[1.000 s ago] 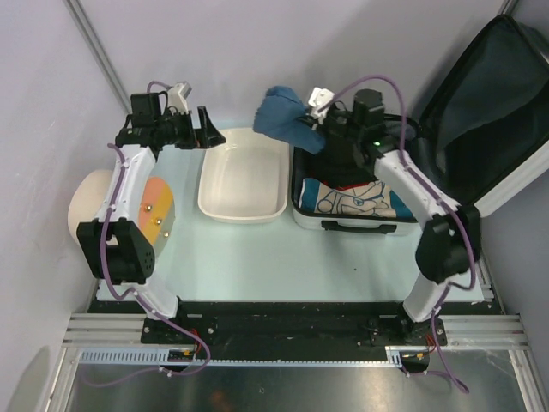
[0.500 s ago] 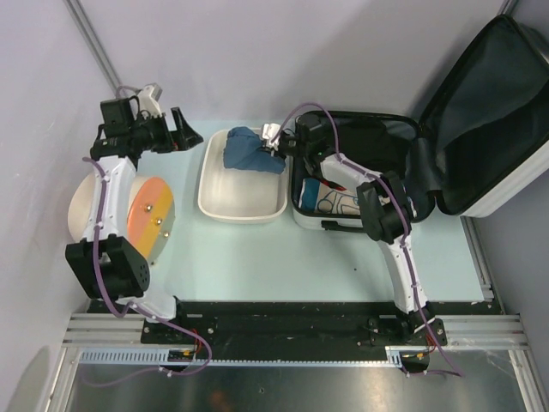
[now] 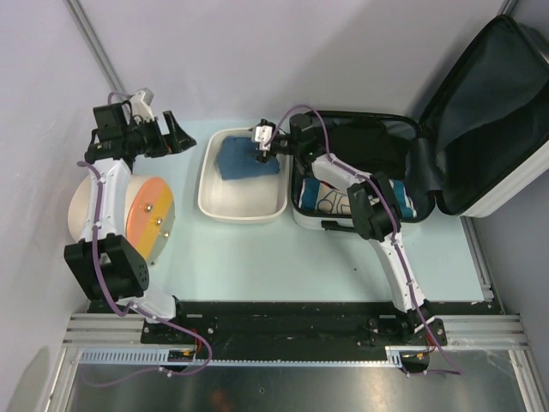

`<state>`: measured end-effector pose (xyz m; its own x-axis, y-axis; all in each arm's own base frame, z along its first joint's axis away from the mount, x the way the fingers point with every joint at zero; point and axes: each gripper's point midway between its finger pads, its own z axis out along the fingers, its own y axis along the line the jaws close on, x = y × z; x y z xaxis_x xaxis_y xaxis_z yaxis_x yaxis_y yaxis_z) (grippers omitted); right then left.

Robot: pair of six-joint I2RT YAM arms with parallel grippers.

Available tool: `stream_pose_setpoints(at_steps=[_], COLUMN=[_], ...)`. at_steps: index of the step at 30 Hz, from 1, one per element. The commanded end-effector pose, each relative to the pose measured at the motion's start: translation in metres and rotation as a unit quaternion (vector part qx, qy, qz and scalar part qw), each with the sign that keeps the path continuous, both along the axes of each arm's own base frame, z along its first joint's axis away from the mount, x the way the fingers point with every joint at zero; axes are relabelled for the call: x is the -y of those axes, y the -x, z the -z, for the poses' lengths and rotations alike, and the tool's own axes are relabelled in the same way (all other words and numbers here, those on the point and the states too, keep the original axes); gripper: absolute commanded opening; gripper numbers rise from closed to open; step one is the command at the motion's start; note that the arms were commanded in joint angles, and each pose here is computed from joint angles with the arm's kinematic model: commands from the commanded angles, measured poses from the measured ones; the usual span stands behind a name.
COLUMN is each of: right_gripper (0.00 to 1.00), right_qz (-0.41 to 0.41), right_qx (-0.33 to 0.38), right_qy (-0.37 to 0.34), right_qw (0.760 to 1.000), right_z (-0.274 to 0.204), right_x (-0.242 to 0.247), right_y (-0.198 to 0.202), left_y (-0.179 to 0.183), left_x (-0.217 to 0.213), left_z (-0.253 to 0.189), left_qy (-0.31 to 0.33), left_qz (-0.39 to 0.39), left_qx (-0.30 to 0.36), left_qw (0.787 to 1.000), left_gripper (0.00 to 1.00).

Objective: Open, take out, and arrange the luggage

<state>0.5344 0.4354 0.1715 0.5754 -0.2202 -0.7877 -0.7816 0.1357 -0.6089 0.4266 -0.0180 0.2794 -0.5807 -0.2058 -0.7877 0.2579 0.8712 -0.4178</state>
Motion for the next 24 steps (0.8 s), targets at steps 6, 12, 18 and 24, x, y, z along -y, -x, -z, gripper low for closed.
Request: stream_pose_setpoints(at_steps=[6, 12, 18, 24], right_gripper=[0.82, 0.81, 0.82, 0.83], right_qz=[0.059, 0.162, 0.236, 0.245], right_qx=[0.037, -0.081, -0.155, -0.171], right_qy=[-0.12, -0.078, 0.041, 0.193], right_qw=[0.99, 0.98, 0.958, 0.934], right_z=[-0.166, -0.198, -0.156, -0.092], right_x=[0.031, 0.123, 0.239, 0.282], right_y=[-0.003, -0.002, 0.008, 0.036], left_y=[-0.012, -0.023, -0.042, -0.064], left_x=[0.006, 0.036, 0.063, 0.066], left_z=[-0.053, -0.067, -0.089, -0.121], left_qy=[-0.026, -0.103, -0.1, -0.051], left_qz=[0.032, 0.058, 0.074, 0.068], left_qx=[0.086, 0.134, 0.161, 0.179], left_qw=[0.995, 0.984, 0.979, 0.98], left_gripper=[1.0, 1.0, 1.0, 1.0])
